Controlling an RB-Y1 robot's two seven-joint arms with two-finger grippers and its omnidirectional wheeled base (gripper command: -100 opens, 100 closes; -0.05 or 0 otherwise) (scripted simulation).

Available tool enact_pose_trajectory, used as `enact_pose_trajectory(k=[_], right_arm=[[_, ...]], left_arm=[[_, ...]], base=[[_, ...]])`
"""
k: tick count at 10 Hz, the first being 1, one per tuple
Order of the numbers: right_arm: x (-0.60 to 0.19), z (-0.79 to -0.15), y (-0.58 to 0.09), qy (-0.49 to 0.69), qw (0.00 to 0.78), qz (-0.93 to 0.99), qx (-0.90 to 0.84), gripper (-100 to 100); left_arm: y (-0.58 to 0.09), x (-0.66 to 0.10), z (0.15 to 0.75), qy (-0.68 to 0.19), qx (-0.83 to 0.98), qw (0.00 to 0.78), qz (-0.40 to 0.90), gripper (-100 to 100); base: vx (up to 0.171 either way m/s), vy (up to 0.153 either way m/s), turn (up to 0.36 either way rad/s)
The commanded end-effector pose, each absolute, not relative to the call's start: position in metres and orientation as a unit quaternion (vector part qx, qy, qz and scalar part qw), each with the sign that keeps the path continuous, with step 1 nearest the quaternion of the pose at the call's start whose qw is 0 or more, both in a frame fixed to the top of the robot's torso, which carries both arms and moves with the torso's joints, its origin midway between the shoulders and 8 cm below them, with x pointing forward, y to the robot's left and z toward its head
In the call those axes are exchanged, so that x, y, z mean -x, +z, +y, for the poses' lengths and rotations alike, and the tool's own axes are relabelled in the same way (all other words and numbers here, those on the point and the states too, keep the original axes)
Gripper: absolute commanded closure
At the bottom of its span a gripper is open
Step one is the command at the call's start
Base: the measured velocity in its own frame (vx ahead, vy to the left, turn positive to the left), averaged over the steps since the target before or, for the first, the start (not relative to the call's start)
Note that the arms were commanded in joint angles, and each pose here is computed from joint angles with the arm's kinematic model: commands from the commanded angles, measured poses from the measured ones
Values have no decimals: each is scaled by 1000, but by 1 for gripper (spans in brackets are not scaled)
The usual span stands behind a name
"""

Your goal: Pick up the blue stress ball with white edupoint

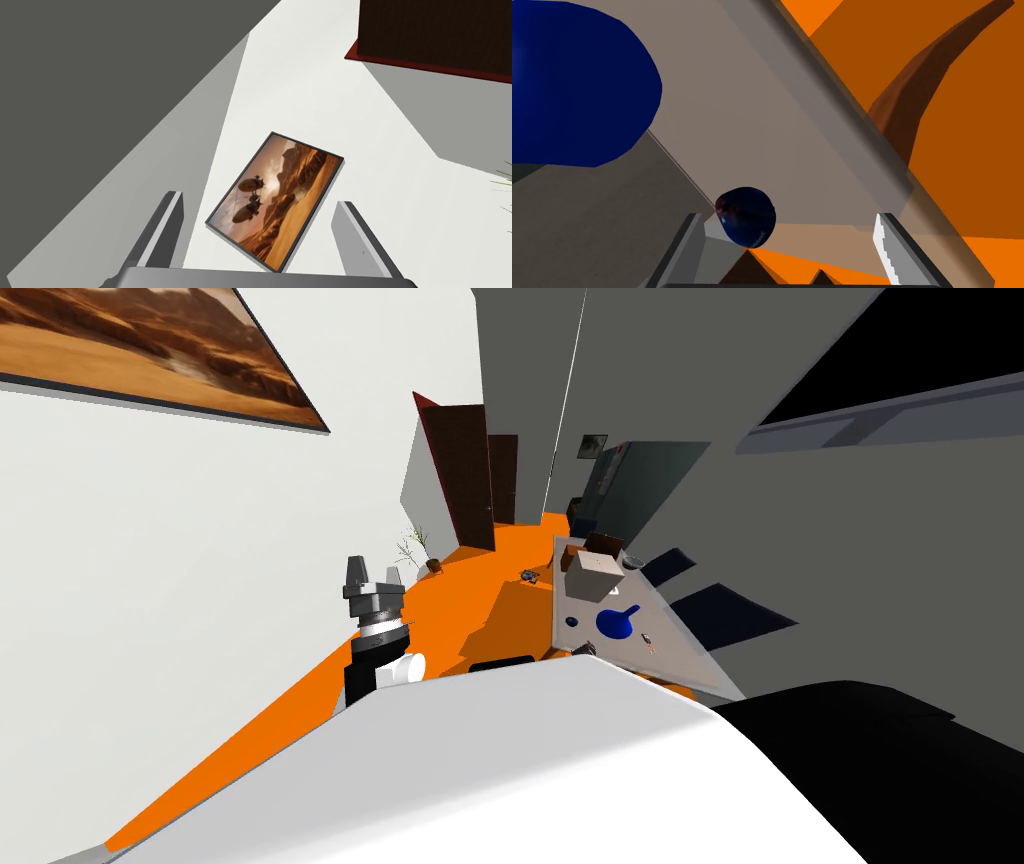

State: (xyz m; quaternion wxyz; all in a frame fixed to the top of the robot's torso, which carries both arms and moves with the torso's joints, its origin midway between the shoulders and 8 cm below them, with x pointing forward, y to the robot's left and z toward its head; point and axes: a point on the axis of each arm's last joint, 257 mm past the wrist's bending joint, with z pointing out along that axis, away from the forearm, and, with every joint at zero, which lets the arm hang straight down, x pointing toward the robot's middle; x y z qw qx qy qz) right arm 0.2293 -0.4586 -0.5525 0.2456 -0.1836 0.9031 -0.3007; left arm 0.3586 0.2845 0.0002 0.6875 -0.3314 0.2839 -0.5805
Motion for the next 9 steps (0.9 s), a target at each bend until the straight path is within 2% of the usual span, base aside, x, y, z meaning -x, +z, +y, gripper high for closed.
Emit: enact_pose_trajectory(k=[1, 9], right_arm=[[-221, -473, -556, -322, 226, 896, 204, -100], [-178, -530, -555, -446, 104, 819, 347, -100]], left_arm=[[0, -359, 284, -580, 331, 687, 284, 0], [0, -359, 285, -580, 331, 688, 284, 0]], base=[[30, -5, 81], [40, -17, 144]])
